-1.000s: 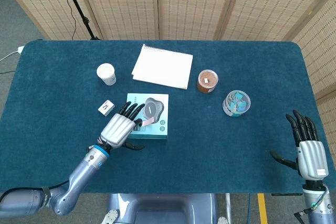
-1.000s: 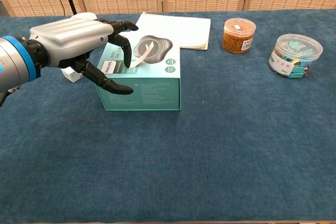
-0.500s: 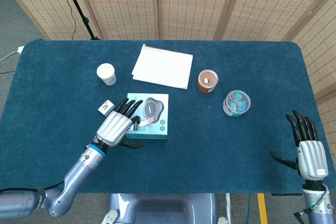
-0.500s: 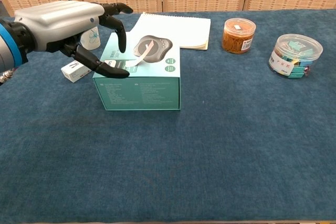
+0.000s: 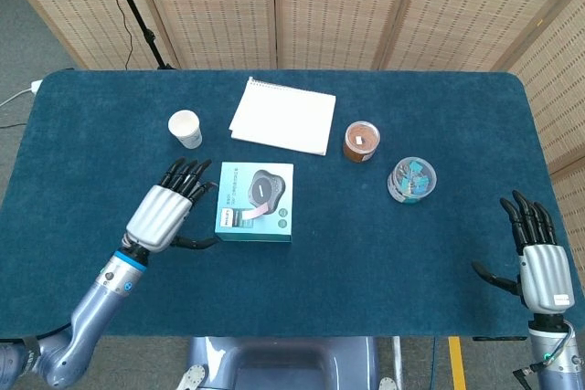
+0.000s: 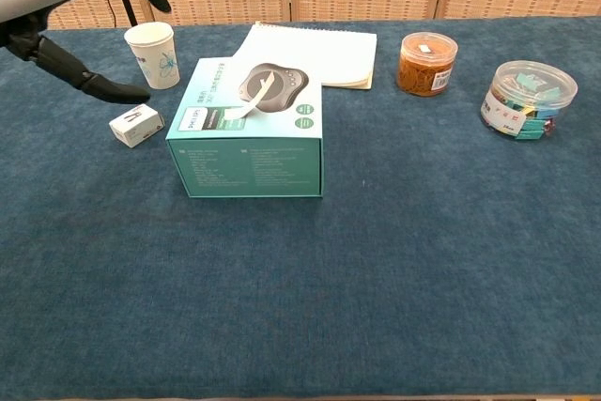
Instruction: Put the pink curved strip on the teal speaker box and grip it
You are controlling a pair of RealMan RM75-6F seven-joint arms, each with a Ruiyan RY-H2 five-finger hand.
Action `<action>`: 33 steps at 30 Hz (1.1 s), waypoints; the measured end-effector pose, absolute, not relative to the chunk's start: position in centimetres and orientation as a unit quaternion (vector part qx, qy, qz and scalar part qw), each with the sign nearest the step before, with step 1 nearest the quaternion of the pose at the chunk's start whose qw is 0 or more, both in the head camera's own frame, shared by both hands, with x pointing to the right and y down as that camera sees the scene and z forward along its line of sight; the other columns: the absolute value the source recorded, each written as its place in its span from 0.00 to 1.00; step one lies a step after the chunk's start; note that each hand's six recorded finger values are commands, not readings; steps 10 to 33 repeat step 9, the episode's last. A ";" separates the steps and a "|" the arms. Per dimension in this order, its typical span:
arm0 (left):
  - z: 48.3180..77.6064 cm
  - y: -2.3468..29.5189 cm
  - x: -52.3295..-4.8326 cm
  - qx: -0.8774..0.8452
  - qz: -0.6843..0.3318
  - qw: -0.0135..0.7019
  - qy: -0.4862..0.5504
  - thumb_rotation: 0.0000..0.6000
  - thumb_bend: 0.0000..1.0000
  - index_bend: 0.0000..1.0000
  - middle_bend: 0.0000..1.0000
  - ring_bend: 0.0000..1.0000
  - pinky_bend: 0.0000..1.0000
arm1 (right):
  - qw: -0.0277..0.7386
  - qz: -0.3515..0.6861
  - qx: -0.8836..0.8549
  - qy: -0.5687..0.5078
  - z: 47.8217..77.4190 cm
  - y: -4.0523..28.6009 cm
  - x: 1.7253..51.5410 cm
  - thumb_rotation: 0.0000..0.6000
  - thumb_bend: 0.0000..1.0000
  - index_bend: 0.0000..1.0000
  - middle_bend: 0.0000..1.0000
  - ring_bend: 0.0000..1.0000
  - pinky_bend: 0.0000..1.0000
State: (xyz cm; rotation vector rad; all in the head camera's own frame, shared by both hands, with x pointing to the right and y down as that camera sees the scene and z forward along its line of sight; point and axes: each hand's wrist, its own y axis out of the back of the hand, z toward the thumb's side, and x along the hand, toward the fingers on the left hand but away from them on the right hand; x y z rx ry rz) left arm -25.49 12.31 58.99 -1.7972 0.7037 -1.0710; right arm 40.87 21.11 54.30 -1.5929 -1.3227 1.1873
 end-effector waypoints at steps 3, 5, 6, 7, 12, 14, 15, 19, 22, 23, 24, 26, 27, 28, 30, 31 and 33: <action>58.7 12.7 -27.7 -0.717 -0.442 0.448 0.299 0.90 0.00 0.00 0.00 0.00 0.00 | 0.376 0.465 -0.617 -0.512 54.1 21.1 41.0 1.00 0.00 0.00 0.00 0.00 0.00; 58.4 13.1 -29.2 -0.712 -0.447 0.444 0.311 0.98 0.00 0.00 0.00 0.00 0.00 | 0.380 0.469 -0.614 -0.508 54.1 21.1 41.0 1.00 0.00 0.00 0.00 0.00 0.00; 58.3 13.4 -30.2 -0.709 -0.449 0.440 0.319 1.00 0.00 0.00 0.00 0.00 0.00 | 0.383 0.471 -0.613 -0.506 54.1 21.1 41.1 1.00 0.00 0.00 0.00 0.00 0.00; 58.1 13.6 -31.0 -0.707 -0.451 0.437 0.326 1.00 0.00 0.00 0.00 0.00 0.00 | 0.386 0.475 -0.611 -0.502 54.1 21.1 41.1 1.00 0.00 0.00 0.00 0.00 0.00; 57.8 14.2 -33.0 -0.700 -0.454 0.431 0.344 1.00 0.00 0.00 0.00 0.00 0.00 | 0.393 0.481 -0.607 -0.496 54.2 21.1 41.2 1.00 0.00 0.00 0.00 0.00 0.00; 57.8 14.2 -33.0 -0.700 -0.454 0.431 0.344 1.00 0.00 0.00 0.00 0.00 0.00 | 0.393 0.481 -0.607 -0.496 54.2 21.1 41.2 1.00 0.00 0.00 0.00 0.00 0.00; 57.8 14.2 -33.0 -0.700 -0.454 0.431 0.344 1.00 0.00 0.00 0.00 0.00 0.00 | 0.393 0.481 -0.607 -0.496 54.2 21.1 41.2 1.00 0.00 0.00 0.00 0.00 0.00; 57.8 14.2 -33.0 -0.700 -0.454 0.431 0.344 1.00 0.00 0.00 0.00 0.00 0.00 | 0.393 0.481 -0.607 -0.496 54.2 21.1 41.2 1.00 0.00 0.00 0.00 0.00 0.00; 57.8 14.2 -33.0 -0.700 -0.454 0.431 0.344 1.00 0.00 0.00 0.00 0.00 0.00 | 0.393 0.481 -0.607 -0.496 54.2 21.1 41.2 1.00 0.00 0.00 0.00 0.00 0.00; 57.8 14.2 -33.0 -0.700 -0.454 0.431 0.344 1.00 0.00 0.00 0.00 0.00 0.00 | 0.393 0.481 -0.607 -0.496 54.2 21.1 41.2 1.00 0.00 0.00 0.00 0.00 0.00; 57.8 14.2 -33.0 -0.700 -0.454 0.431 0.344 1.00 0.00 0.00 0.00 0.00 0.00 | 0.393 0.481 -0.607 -0.496 54.2 21.1 41.2 1.00 0.00 0.00 0.00 0.00 0.00; 57.8 14.2 -33.0 -0.700 -0.454 0.431 0.344 1.00 0.00 0.00 0.00 0.00 0.00 | 0.393 0.481 -0.607 -0.496 54.2 21.1 41.2 1.00 0.00 0.00 0.00 0.00 0.00; 57.8 14.2 -33.0 -0.700 -0.454 0.431 0.344 1.00 0.00 0.00 0.00 0.00 0.00 | 0.393 0.481 -0.607 -0.496 54.2 21.1 41.2 1.00 0.00 0.00 0.00 0.00 0.00; 57.8 14.2 -33.0 -0.700 -0.454 0.431 0.344 1.00 0.00 0.00 0.00 0.00 0.00 | 0.393 0.481 -0.607 -0.496 54.2 21.1 41.2 1.00 0.00 0.00 0.00 0.00 0.00; 57.8 14.2 -33.0 -0.700 -0.454 0.431 0.344 1.00 0.00 0.00 0.00 0.00 0.00 | 0.393 0.481 -0.607 -0.496 54.2 21.1 41.2 1.00 0.00 0.00 0.00 0.00 0.00; 57.8 14.2 -33.0 -0.700 -0.454 0.431 0.344 1.00 0.00 0.00 0.00 0.00 0.00 | 0.393 0.481 -0.607 -0.496 54.2 21.1 41.2 1.00 0.00 0.00 0.00 0.00 0.00; 57.8 14.2 -33.0 -0.700 -0.454 0.431 0.344 1.00 0.00 0.00 0.00 0.00 0.00 | 0.393 0.481 -0.607 -0.496 54.2 21.1 41.2 1.00 0.00 0.00 0.00 0.00 0.00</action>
